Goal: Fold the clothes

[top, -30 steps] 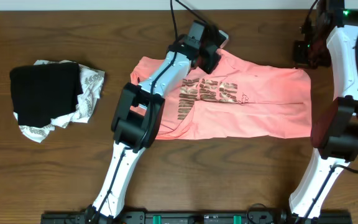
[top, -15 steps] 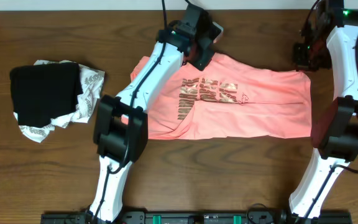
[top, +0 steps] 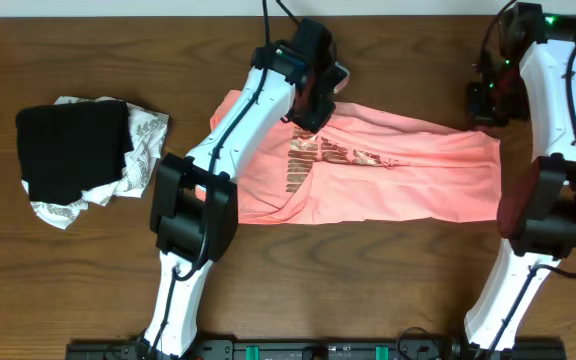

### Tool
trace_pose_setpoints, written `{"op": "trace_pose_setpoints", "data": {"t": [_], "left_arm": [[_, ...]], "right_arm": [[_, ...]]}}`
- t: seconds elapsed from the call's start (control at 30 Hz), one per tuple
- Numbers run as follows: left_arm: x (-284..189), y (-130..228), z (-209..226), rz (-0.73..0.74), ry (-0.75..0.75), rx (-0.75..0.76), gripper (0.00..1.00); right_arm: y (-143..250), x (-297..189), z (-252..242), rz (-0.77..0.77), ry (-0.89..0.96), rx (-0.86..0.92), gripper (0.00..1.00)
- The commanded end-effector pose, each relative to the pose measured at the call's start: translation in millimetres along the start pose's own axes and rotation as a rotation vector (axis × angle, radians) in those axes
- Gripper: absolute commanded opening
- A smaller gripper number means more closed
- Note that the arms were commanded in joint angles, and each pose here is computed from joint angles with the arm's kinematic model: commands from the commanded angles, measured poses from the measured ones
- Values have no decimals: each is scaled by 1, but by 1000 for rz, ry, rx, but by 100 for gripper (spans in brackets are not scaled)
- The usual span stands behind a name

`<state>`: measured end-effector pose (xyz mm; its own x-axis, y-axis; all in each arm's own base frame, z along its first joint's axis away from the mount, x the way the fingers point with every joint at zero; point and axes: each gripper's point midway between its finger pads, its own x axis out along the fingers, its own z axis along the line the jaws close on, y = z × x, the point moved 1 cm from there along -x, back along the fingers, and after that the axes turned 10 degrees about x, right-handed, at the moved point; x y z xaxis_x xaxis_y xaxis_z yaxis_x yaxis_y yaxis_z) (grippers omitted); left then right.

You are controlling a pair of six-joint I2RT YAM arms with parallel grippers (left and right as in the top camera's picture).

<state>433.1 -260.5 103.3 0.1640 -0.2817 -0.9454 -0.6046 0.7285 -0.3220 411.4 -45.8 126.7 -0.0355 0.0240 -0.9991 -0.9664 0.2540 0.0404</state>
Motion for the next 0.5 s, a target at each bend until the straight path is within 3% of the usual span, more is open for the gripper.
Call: {"op": "trace_pose_setpoints", "data": {"t": [0.0, 0.17, 0.47], "left_arm": [[-1, 0, -3, 8, -7, 10, 17], [0, -1, -3, 6, -7, 13, 40], [7, -14, -1, -61, -6, 24, 52]], "right_arm": [[-1, -14, 10, -41, -19, -60, 1], [-9, -15, 12, -80, -21, -60, 1], [-30, -17, -11, -163, 31, 39, 1]]}}
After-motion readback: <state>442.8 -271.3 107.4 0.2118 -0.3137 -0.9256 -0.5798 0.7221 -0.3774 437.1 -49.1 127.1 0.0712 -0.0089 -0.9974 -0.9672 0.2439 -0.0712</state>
